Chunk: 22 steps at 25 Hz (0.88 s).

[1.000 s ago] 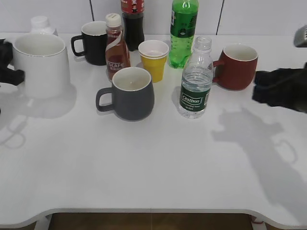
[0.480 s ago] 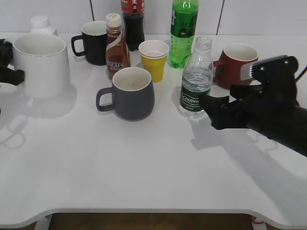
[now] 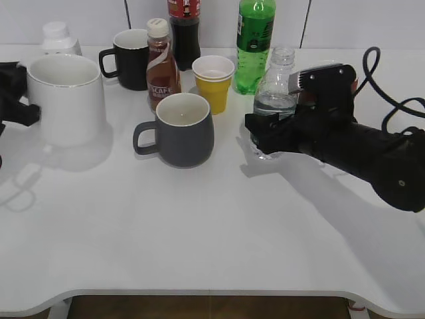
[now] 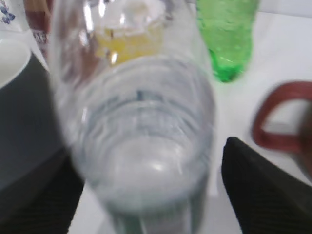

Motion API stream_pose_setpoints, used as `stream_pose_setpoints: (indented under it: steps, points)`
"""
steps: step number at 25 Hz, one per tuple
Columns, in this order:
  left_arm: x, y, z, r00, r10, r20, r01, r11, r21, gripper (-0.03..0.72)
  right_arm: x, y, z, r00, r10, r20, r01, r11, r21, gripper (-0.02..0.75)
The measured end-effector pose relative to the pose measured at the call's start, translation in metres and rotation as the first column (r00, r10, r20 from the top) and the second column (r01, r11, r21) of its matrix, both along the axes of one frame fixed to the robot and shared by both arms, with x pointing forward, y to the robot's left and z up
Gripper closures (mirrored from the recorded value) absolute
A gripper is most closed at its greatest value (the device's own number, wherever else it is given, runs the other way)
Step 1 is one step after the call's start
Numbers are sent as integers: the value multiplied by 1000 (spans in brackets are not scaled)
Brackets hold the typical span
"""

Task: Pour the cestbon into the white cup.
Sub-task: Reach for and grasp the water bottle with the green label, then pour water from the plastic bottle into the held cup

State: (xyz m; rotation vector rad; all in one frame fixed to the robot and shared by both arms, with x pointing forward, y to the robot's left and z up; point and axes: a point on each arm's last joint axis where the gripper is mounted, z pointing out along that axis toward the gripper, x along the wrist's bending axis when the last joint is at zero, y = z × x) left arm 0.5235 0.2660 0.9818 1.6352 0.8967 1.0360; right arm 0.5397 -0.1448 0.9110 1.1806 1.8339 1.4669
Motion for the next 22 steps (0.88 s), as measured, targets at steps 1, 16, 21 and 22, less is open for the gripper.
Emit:
stream_pose_setpoints:
  steps: [1,16,21,22]
  points:
    - [-1,-1,0,1000,-11,-2,11,1000,-3,652,3,1,-1,1000,-3,-7,3,1000,3,154]
    - [-28,-65,13,956,-290,-50,291,957,19,652,-7,16,70,946,288,145,-211,893,-396,268]
    - [-44,-101,10,924,-371,-93,371,928,-18,652,-11,39,103,865,448,226,-218,742,-634,268]
    - [-46,-104,10,920,-379,-101,379,925,-20,652,-13,44,106,836,491,247,-213,704,-678,268]
